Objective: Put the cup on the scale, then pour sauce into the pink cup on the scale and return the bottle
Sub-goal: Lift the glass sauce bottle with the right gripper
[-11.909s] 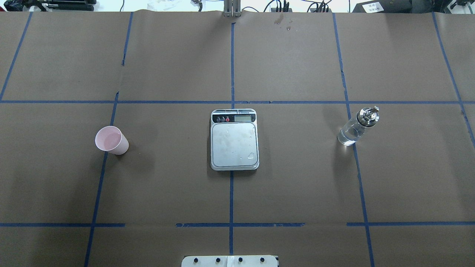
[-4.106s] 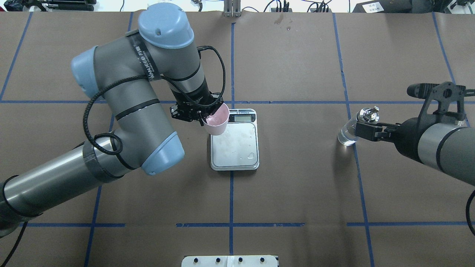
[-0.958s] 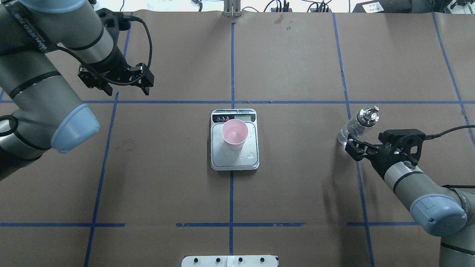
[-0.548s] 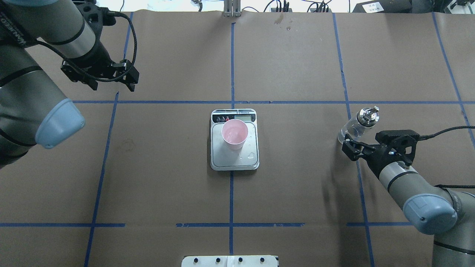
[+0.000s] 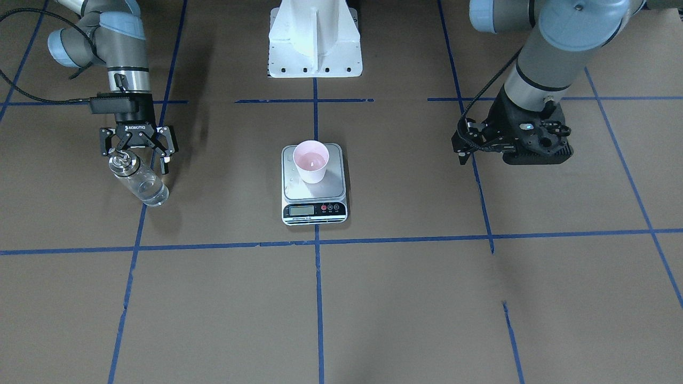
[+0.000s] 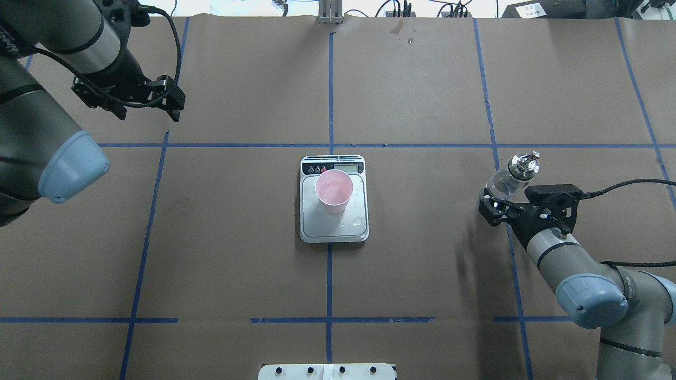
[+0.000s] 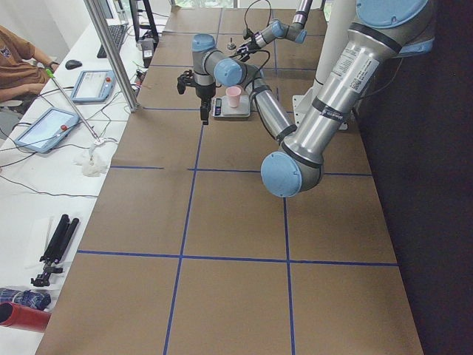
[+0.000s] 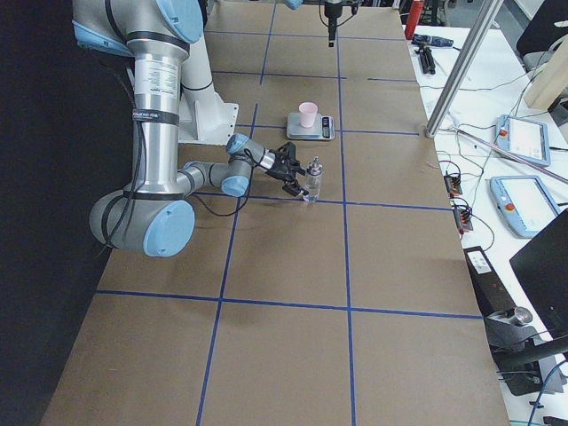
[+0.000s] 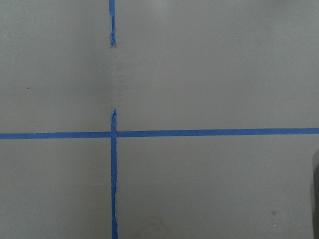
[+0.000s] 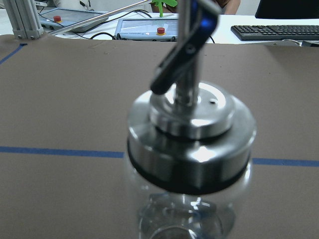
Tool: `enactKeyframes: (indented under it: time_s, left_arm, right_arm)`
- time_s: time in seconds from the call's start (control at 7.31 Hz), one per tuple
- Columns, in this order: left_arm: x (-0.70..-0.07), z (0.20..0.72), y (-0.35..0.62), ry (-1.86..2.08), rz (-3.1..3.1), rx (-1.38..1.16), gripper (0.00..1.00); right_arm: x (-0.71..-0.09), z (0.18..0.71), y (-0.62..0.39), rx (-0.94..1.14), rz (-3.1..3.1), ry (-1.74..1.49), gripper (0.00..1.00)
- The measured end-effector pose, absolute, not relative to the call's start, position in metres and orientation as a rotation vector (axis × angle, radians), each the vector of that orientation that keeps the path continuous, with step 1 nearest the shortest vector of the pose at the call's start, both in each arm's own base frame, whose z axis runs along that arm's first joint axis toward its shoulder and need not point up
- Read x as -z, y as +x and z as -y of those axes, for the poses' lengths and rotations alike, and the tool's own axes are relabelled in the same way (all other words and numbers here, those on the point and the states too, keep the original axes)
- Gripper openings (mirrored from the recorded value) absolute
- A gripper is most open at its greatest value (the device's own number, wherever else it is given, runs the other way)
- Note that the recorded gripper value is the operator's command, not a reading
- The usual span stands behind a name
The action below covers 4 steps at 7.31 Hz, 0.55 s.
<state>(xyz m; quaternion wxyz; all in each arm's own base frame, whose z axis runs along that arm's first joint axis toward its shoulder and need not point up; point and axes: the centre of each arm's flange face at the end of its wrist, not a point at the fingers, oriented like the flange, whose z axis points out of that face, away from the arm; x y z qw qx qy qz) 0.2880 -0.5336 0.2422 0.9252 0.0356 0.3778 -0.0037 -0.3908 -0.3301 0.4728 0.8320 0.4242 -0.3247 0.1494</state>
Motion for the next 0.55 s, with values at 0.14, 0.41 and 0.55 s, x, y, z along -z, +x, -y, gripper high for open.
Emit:
enactKeyframes:
  time_s: [0.14,0.41,0.55]
  left_arm:
    - [-0.243,0.534,0.288,0.073,-0.775,0.008,1.00]
    - [-0.244,0.534,0.288,0.070,-0.773,0.009,1.00]
    - [-0.245,0.535,0.289,0.068,-0.772,0.008,1.00]
  right_arm:
    - [-0.472,0.333,-0.391,-0.312,0.679,0.908,1.00]
    - [-0.478,0.342,-0.393,-0.312,0.656,0.918,1.00]
    - [-0.481,0.349,-0.397,-0.318,0.648,0.921,1.00]
